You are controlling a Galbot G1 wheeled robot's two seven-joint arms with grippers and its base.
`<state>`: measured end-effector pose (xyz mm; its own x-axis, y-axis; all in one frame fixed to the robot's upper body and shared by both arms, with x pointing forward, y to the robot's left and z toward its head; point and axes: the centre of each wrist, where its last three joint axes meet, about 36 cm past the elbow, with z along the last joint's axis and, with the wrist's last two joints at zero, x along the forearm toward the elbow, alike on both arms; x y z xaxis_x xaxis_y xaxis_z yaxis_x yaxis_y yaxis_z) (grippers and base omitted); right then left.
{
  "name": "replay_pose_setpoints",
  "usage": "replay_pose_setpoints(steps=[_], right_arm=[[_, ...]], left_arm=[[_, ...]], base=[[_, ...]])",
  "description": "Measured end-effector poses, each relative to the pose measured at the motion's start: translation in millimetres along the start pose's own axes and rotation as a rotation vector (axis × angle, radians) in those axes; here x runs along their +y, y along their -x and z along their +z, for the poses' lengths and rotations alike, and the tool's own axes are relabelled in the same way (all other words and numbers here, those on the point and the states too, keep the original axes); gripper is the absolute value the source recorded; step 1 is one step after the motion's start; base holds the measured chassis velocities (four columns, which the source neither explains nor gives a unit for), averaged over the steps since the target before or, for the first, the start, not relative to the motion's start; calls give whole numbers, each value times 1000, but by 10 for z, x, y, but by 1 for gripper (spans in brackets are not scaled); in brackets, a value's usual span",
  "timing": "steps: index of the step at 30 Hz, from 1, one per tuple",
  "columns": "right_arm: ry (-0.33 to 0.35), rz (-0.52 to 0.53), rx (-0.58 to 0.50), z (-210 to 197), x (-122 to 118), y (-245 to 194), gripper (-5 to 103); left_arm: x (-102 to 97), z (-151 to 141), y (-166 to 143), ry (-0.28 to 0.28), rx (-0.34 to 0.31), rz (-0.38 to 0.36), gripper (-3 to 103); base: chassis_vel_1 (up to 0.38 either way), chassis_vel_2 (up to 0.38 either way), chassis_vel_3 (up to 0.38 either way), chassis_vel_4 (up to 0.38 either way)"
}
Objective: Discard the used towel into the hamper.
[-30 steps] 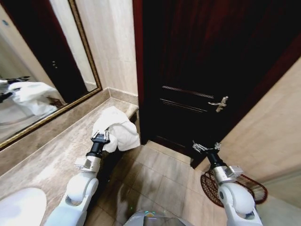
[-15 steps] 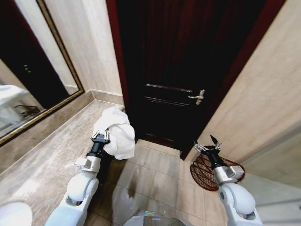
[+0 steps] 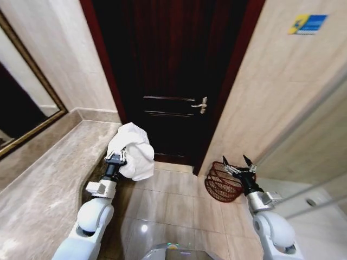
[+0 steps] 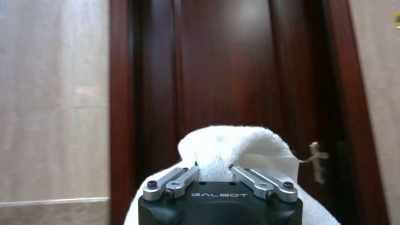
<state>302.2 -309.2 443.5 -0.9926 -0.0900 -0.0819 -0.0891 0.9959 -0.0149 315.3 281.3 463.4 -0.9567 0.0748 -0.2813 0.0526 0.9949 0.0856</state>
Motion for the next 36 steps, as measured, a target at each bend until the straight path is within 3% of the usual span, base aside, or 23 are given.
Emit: replay_pose_setpoints(steps=[36], right_arm=[[-6,13,-11,40,-95,-42,100]], left_arm=[[-26,13,-20,7,4,6,8]], base=[[-56,-126,-126,-52]])
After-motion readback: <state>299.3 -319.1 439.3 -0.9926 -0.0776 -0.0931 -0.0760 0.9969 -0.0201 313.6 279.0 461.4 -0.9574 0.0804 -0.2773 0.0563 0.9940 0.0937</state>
